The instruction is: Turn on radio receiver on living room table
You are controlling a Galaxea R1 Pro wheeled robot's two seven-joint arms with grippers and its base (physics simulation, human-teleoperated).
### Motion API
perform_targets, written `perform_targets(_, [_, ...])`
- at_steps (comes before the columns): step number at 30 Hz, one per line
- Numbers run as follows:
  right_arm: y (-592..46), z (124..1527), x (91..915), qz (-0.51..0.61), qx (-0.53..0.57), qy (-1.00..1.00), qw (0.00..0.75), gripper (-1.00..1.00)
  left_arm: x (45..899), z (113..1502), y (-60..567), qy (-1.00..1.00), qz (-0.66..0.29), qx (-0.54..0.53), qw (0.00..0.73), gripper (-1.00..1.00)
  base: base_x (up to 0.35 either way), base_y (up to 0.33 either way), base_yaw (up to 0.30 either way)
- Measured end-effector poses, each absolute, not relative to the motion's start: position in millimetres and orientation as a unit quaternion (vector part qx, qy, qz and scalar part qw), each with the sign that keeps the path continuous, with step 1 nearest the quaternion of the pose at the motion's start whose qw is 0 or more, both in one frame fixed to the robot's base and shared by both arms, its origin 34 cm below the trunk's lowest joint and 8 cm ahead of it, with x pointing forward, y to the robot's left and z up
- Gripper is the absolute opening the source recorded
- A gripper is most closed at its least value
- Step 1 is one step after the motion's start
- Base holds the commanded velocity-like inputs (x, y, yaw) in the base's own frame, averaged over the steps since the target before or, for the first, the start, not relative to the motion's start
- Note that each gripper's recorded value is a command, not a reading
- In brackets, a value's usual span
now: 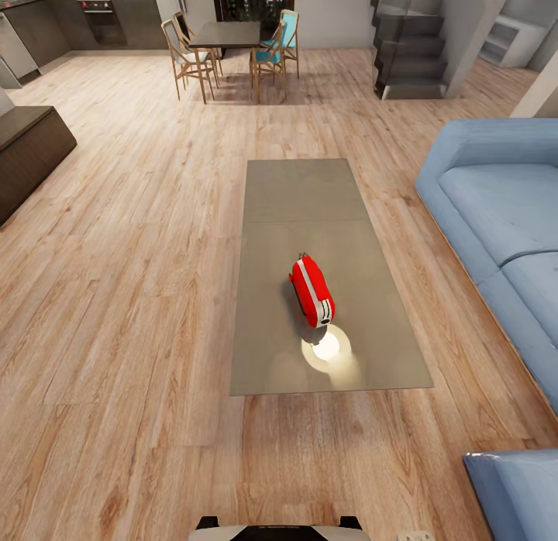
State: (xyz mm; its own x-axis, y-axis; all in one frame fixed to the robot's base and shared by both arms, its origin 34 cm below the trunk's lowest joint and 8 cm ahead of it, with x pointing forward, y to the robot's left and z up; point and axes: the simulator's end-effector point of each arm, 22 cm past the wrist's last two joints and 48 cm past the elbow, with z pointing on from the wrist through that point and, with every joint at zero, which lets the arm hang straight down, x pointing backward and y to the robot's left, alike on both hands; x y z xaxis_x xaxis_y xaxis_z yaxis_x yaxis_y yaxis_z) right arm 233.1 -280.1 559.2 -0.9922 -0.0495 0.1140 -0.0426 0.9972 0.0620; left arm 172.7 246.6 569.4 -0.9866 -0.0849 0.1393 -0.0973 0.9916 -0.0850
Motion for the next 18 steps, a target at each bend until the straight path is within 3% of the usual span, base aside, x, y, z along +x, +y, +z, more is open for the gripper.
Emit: perform_targets(18, [-280, 559, 232, -0.030, 0.023, -0.998, 0.059, 1.00, 173, 570, 219, -0.995, 0.063, 0.049, 0.068, -1.00, 0.000, 0.000, 0.000])
